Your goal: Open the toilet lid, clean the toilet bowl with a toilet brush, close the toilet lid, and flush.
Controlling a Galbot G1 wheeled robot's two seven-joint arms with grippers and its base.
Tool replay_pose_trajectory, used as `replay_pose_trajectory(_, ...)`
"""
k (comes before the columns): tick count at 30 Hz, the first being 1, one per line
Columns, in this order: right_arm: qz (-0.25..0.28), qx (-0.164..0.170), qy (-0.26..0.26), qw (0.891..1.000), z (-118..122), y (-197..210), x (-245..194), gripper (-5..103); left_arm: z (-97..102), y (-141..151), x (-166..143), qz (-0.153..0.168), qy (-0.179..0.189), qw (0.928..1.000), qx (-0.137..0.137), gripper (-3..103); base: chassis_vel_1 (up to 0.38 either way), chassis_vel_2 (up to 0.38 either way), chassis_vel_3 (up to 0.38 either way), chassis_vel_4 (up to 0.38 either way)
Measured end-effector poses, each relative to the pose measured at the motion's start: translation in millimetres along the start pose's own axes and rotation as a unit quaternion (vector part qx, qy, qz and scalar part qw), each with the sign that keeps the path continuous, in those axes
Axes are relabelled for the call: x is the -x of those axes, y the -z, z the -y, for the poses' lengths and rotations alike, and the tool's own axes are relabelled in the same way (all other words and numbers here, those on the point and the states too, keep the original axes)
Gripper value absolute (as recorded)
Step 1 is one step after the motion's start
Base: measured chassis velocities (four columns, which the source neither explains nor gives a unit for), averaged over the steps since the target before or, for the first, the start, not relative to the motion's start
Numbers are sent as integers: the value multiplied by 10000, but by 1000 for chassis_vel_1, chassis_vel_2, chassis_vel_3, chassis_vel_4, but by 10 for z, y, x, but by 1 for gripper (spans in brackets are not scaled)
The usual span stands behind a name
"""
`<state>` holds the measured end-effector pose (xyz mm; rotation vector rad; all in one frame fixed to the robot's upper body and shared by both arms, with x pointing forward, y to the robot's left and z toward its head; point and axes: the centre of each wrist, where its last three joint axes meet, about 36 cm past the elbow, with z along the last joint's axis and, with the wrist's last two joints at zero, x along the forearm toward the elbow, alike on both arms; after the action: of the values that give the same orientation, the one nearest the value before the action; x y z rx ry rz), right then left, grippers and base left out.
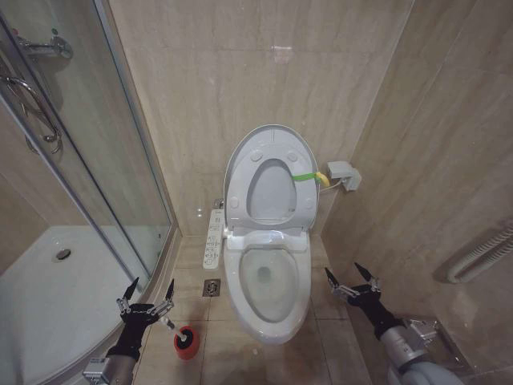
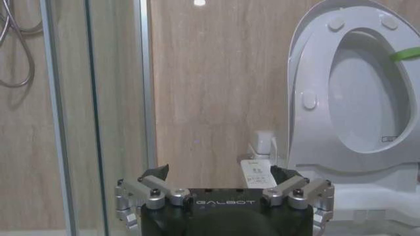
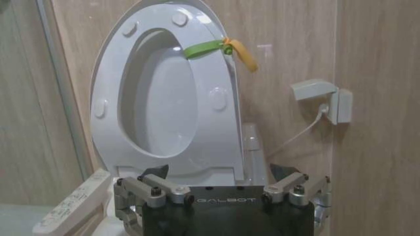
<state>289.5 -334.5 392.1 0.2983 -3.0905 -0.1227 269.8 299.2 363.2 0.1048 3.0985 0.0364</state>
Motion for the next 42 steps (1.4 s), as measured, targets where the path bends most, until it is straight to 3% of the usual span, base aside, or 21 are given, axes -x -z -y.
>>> replay_pose_trajectory(9, 107, 8, 8, 9999, 57, 22, 124, 100, 0, 0, 0, 0, 0, 10000, 0, 100, 0, 0, 0, 0)
replay_pose_trajectory(25, 348, 238, -417, 9982, 99, 58, 158, 100, 0, 0, 0, 0, 0, 10000, 0, 100, 0, 0, 0, 0)
replay_pose_trajectory(42, 498, 25, -479, 9976, 182, 22, 173, 100, 0, 0, 0, 0, 0, 10000, 1, 100, 0, 0, 0, 0)
